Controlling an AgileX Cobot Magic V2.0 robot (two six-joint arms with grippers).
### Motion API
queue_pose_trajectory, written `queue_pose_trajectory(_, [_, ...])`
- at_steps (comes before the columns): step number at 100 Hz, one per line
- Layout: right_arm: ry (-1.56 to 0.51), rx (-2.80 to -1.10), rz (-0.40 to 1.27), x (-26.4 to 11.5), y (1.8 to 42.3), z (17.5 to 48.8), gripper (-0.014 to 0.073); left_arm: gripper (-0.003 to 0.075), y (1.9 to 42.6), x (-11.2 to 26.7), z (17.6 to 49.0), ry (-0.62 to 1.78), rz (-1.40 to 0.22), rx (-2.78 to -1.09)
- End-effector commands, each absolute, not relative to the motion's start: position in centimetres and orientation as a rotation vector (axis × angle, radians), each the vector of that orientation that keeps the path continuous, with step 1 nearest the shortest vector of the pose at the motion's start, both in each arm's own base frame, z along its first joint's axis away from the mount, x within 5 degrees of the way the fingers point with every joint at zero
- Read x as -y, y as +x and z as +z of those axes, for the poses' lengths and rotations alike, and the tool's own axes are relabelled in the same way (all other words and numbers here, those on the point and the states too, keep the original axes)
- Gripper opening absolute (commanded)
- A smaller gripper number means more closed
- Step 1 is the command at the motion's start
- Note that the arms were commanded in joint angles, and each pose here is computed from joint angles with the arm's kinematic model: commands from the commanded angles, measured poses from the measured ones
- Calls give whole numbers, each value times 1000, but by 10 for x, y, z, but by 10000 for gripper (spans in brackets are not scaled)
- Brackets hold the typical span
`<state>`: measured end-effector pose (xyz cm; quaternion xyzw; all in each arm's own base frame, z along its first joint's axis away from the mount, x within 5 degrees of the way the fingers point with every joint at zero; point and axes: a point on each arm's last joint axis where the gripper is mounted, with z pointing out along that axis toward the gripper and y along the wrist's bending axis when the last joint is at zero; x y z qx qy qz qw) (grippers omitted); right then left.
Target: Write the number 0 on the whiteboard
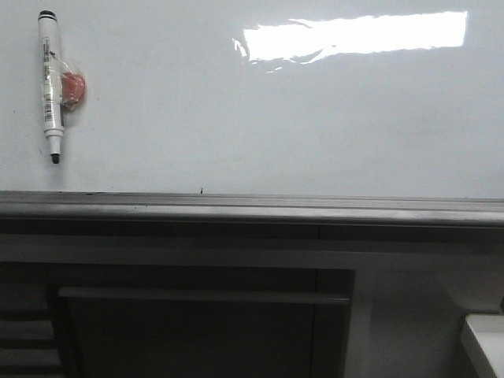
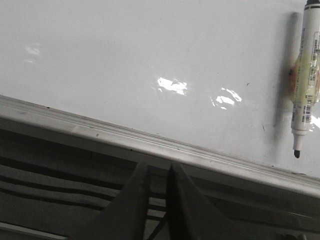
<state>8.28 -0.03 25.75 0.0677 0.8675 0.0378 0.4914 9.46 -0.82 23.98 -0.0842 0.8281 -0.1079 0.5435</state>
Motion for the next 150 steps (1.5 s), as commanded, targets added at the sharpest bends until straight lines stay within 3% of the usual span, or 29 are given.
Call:
queue_pose_trajectory(1, [134, -2036, 100, -1, 87, 271, -46, 277, 101, 6, 260, -236, -280, -1832])
queue_pose_trajectory(8, [112, -2031, 113, -3, 88, 272, -46, 414, 102, 6, 264, -255, -292, -1786])
queue_pose_trajectory(17, [107, -2034, 127, -4, 87, 272, -46, 488, 103, 3, 270, -256, -271, -1703])
queue_pose_trajectory(28, [107, -2044, 128, -4, 87, 271, -46, 446, 107, 0, 278, -227, -217, -1586])
queue_pose_trajectory(45, [110, -2042, 135, -4, 87, 271, -47, 370, 113, 8, 286, -18, -122, -1561])
queue_pose_trajectory(88, [74, -2033, 127, -5, 87, 272, -46, 371, 131, 60, 269, 305, -372, -1648])
queue_pose_trajectory(110, [40, -2007, 151, -8, 88, 274, -46, 371, 158, 82, 255, 219, -472, -1646])
queue_pose_trajectory(150, [41, -2007, 151, -8, 88, 274, -47, 371, 187, 102, 230, 168, -482, -1668])
